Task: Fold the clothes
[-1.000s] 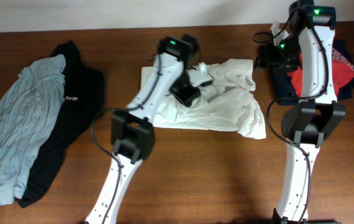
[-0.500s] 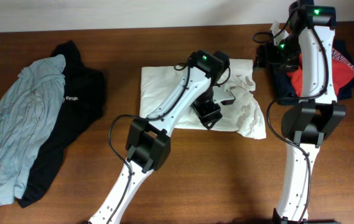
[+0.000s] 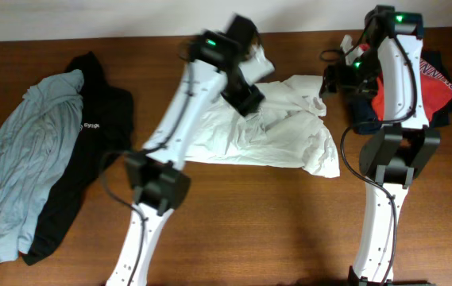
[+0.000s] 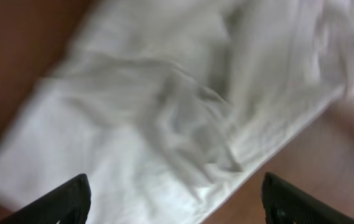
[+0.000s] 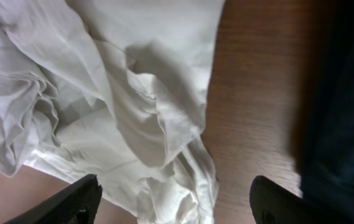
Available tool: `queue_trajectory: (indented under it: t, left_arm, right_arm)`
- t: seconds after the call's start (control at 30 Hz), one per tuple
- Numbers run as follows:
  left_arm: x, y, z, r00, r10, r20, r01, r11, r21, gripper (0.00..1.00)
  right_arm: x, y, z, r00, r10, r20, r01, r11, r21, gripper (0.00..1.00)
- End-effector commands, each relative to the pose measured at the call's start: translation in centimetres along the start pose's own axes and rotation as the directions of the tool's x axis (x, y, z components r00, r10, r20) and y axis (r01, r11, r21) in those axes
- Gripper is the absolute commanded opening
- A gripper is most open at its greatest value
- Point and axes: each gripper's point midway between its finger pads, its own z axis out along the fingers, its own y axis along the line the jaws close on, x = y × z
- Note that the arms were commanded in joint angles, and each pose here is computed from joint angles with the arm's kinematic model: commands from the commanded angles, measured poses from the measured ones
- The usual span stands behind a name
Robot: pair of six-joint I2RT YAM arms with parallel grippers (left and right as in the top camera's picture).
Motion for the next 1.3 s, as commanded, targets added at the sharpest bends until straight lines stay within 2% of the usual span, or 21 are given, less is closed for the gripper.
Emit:
queue_trajectory:
  t: [0.0,0.3,0.57,0.63,0.73,0.8,0.83,0.93,1.03,1.27]
  left_arm:
    - [-0.9,2.7,-4.9,0.989,-0.092,0.112,0.099,0.993,-0.057,0.87]
    - [1.1,7.3,-6.2,0.977,-0.175,0.120,0.186,0.978,-0.092,0.87]
    - [1.9,9.5,-6.6,0.972,-0.199,0.124,0.216,0.965,-0.147,0.87]
    - [2.2,10.1,-6.7,0.972,-0.204,0.116,0.222,0.959,-0.177,0.87]
    - [2.8,11.2,-7.0,0.972,-0.214,0.103,0.232,0.945,-0.229,0.87]
    - [3.3,12.1,-7.2,0.970,-0.222,0.096,0.240,0.934,-0.264,0.87]
    - [3.6,12.7,-7.5,0.969,-0.230,0.094,0.248,0.925,-0.287,0.87]
    - [4.5,14.1,-8.4,0.961,-0.258,0.103,0.277,0.909,-0.310,0.87]
    - [5.8,16.2,-9.6,0.942,-0.312,0.125,0.336,0.881,-0.333,0.87]
    - [9.6,20.6,-13.2,0.881,-0.435,0.188,0.474,0.797,-0.375,0.87]
  right_arm:
    - [0.3,1.1,0.7,1.000,-0.029,-0.005,0.029,0.997,-0.075,0.81]
    - [0.9,0.7,4.7,0.998,-0.009,-0.055,0.001,0.991,-0.132,0.79]
    - [2.9,0.1,8.1,0.991,0.018,-0.136,-0.039,0.987,-0.155,0.71]
    - [3.3,0.2,8.6,0.988,0.023,-0.150,-0.049,0.984,-0.172,0.66]
    - [3.6,0.6,9.0,0.987,0.029,-0.161,-0.062,0.978,-0.200,0.53]
    - [3.7,0.8,9.0,0.986,0.031,-0.163,-0.066,0.975,-0.211,0.37]
    - [3.6,0.8,9.0,0.986,0.032,-0.162,-0.067,0.974,-0.214,0.24]
    - [3.5,0.9,8.9,0.987,0.037,-0.156,-0.073,0.970,-0.232,0.11]
    - [3.3,0.4,8.4,0.988,0.051,-0.143,-0.085,0.967,-0.240,0.05]
    - [1.9,-1.5,4.5,0.994,0.100,-0.042,-0.108,0.957,-0.268,0.04]
